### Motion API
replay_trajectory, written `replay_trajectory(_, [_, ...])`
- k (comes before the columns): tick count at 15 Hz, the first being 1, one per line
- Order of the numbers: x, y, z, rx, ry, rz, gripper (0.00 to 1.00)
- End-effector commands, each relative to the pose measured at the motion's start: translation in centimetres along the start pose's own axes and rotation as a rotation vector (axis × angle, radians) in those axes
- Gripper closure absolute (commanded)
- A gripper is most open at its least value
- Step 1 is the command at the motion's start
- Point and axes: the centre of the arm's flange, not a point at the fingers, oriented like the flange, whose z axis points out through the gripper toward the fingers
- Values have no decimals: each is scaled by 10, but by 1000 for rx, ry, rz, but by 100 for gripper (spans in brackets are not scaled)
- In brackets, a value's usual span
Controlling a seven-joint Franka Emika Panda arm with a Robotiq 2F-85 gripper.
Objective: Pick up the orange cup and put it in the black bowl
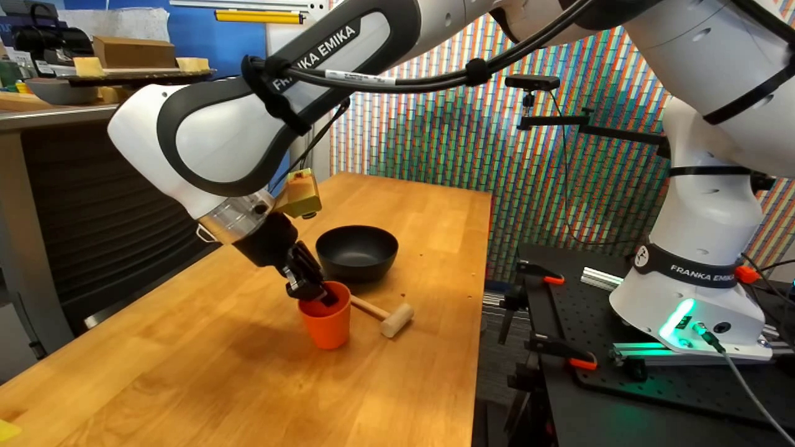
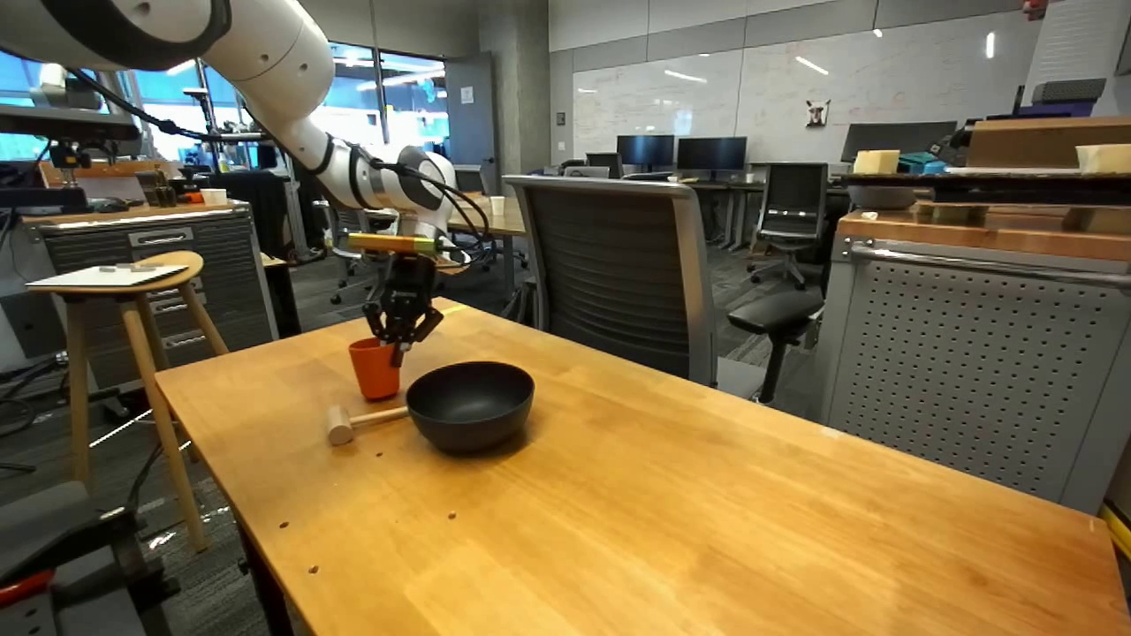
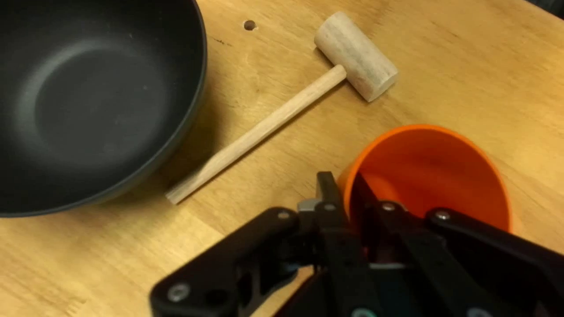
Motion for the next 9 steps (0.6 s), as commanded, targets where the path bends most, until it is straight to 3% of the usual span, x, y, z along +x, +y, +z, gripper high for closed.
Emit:
replay_trajectory(1, [-4, 17, -21, 1, 1, 1, 100])
replay_trajectory(4, [-29, 46, -40, 3, 35, 56, 99])
replay_trajectory(9, [-115, 131, -85, 60, 168, 295, 98])
